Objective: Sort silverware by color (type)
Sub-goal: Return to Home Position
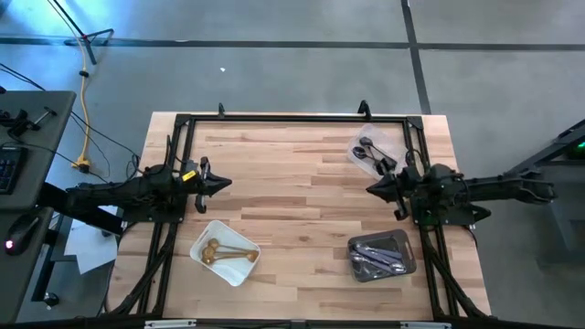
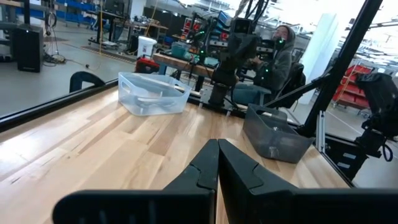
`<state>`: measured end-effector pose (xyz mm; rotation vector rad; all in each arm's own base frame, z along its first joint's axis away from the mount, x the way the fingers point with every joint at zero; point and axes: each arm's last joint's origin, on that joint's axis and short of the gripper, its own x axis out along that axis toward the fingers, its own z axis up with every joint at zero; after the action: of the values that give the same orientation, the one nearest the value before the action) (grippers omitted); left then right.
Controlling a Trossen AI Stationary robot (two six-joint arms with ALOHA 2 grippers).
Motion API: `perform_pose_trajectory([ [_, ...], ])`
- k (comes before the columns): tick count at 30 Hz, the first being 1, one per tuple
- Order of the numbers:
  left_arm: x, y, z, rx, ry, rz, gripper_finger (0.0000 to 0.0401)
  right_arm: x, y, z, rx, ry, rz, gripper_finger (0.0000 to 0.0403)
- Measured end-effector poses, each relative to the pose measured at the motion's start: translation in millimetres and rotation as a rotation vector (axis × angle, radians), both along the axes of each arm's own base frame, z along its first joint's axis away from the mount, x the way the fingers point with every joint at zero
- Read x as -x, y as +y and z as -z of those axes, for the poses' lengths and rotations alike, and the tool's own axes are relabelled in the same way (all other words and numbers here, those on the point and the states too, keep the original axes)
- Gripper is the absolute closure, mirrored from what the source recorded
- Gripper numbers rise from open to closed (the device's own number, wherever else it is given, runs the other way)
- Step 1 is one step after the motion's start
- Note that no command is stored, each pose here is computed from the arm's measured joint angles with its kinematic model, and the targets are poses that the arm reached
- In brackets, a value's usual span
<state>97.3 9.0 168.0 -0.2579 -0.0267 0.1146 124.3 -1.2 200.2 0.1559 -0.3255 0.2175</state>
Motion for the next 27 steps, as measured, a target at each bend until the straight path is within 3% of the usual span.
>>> perform_pose_trajectory([
  [7,0.0,0.1,0.0,0.0,0.0,-0.001,0.04,5.2,-0.9,8.2,0.016,0.118,-0.043,0.0403],
  [12,0.0,0.0,0.1,0.0,0.001,0.0,0.04,10.8,-3.0,15.2,0.073,0.182,0.0,0.0403],
  [19,0.0,0.1,0.1,0.0,0.001,-0.001,0.04,18.6,-3.7,27.0,0.062,0.298,0.036,0.0403],
  [27,0.0,0.0,0.0,0.0,0.0,0.0,0.04,27.1,-3.2,29.3,0.101,0.3,0.064,0.0403],
])
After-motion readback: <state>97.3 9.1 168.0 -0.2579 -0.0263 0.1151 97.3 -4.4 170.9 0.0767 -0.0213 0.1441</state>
